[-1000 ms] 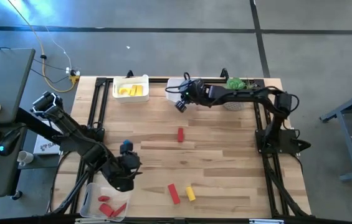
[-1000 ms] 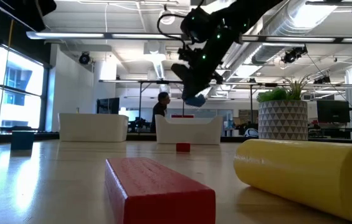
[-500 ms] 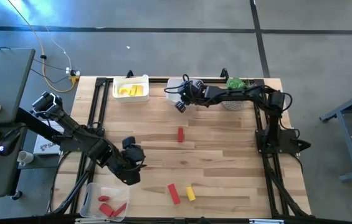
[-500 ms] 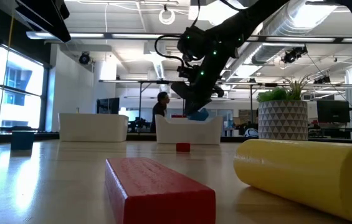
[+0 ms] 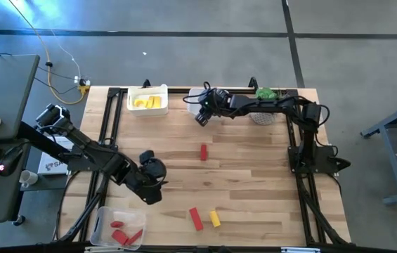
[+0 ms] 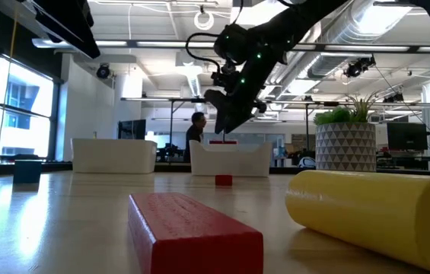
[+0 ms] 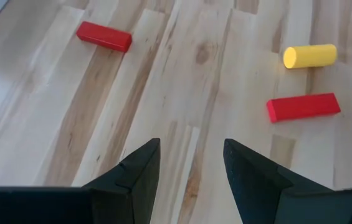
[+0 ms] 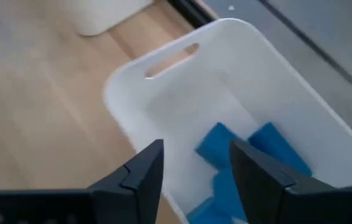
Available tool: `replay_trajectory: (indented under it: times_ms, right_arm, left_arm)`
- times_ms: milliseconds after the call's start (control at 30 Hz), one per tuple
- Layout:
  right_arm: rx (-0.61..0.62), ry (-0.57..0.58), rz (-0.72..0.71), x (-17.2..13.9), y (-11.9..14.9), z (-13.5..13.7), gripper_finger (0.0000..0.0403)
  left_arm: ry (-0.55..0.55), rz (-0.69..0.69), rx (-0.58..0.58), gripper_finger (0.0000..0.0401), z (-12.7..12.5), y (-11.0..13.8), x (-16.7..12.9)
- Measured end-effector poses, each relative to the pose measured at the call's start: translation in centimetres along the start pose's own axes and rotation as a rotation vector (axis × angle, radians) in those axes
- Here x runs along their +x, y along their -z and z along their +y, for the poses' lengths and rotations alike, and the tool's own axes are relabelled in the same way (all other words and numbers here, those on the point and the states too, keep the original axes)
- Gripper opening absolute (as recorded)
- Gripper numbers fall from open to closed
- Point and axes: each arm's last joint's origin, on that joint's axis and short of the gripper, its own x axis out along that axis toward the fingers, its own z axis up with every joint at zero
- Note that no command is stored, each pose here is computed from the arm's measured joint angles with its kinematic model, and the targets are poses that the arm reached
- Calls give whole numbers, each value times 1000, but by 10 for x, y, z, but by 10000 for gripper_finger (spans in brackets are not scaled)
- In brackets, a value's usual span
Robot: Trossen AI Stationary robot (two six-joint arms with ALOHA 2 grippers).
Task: Sort & place blocks by color
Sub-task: Put the red block into the transparent bin
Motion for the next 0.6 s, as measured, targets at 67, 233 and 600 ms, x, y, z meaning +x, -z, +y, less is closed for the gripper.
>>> replay_trajectory:
  times_ms: [67,233,600]
  right_arm:
    - [-2,-30,10,-3,-4,1,169]
    - [-13,-68,46,-9,-9,3,168]
    - [-77,-89,36,-27,-25,14,167]
  left_arm:
    - [-6,0,-7,165,2,-1,1]
    - [-22,-1,-24,165,7,-5,4]
    - [-43,-53,86,165,21,-24,13]
